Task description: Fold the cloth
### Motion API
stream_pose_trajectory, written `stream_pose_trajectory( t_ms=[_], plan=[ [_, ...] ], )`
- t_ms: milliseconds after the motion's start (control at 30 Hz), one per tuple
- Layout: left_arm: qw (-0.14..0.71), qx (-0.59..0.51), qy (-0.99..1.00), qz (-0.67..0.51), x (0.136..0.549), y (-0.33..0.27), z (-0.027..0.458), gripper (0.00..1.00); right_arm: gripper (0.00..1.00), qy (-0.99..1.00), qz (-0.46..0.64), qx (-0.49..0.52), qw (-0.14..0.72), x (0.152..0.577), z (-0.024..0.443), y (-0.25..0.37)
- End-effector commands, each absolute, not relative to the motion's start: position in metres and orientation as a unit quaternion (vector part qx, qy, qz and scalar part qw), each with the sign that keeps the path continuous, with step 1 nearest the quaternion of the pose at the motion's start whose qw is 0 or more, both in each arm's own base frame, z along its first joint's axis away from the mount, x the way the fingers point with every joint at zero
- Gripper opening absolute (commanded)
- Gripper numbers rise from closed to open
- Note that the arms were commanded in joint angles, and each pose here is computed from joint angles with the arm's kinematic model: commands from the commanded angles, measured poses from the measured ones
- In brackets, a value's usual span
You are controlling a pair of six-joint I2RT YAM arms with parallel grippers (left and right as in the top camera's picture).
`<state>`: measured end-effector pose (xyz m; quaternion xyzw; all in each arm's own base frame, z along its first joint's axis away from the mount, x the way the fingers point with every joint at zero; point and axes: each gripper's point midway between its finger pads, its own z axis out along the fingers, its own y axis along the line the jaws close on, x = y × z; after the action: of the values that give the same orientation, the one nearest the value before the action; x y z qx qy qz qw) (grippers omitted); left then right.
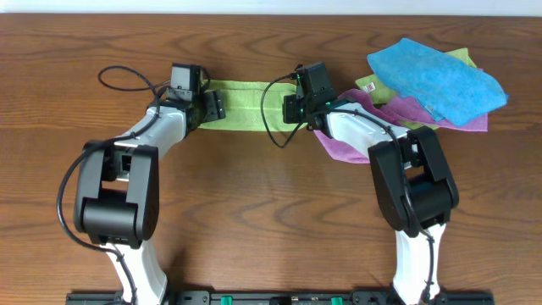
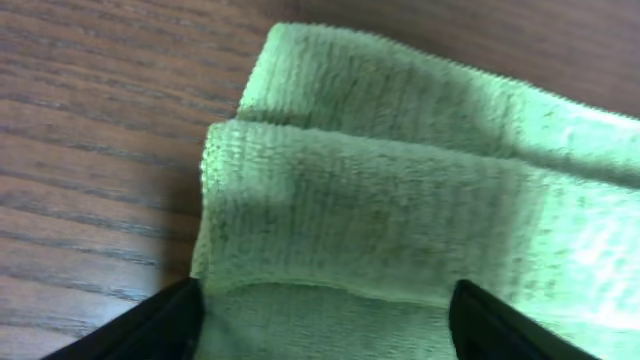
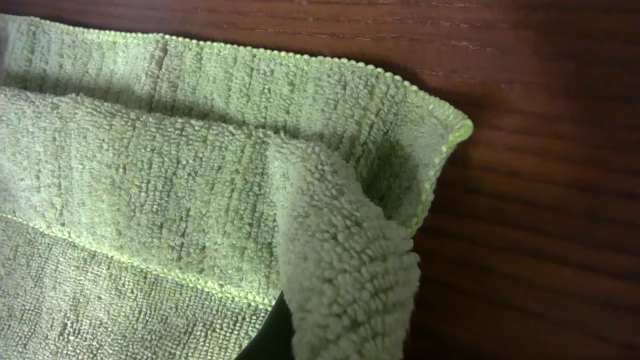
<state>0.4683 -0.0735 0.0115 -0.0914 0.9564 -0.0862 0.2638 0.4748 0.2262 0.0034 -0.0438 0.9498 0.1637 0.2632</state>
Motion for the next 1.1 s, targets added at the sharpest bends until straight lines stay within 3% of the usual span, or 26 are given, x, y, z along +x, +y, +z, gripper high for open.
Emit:
stream_pose_trajectory(
  t_ms=[0,167,500,1067],
  plan=[
    [0.253,-0.088,0.96,-0.079,0.467,-0.071,0.001,0.75,0.02,0.958,0.15,-0.044,0.241,0.467,-0.016,0.223],
    [0.246,-0.091,0.962,-0.078,0.464,-0.07,-0.001,0.69,0.02,0.959,0.147,-0.043,0.236,0.464,-0.013,0.222],
    [0.242,-0.09,0.963,-0.077,0.463,-0.07,-0.002,0.7,0.02,0.95,0.155,-0.044,0.267,0.469,0.032,0.224],
    [0.226,-0.088,0.967,-0.076,0.455,-0.072,-0.006,0.7,0.02,0.942,0.131,-0.091,0.295,0.465,0.062,0.267]
  ],
)
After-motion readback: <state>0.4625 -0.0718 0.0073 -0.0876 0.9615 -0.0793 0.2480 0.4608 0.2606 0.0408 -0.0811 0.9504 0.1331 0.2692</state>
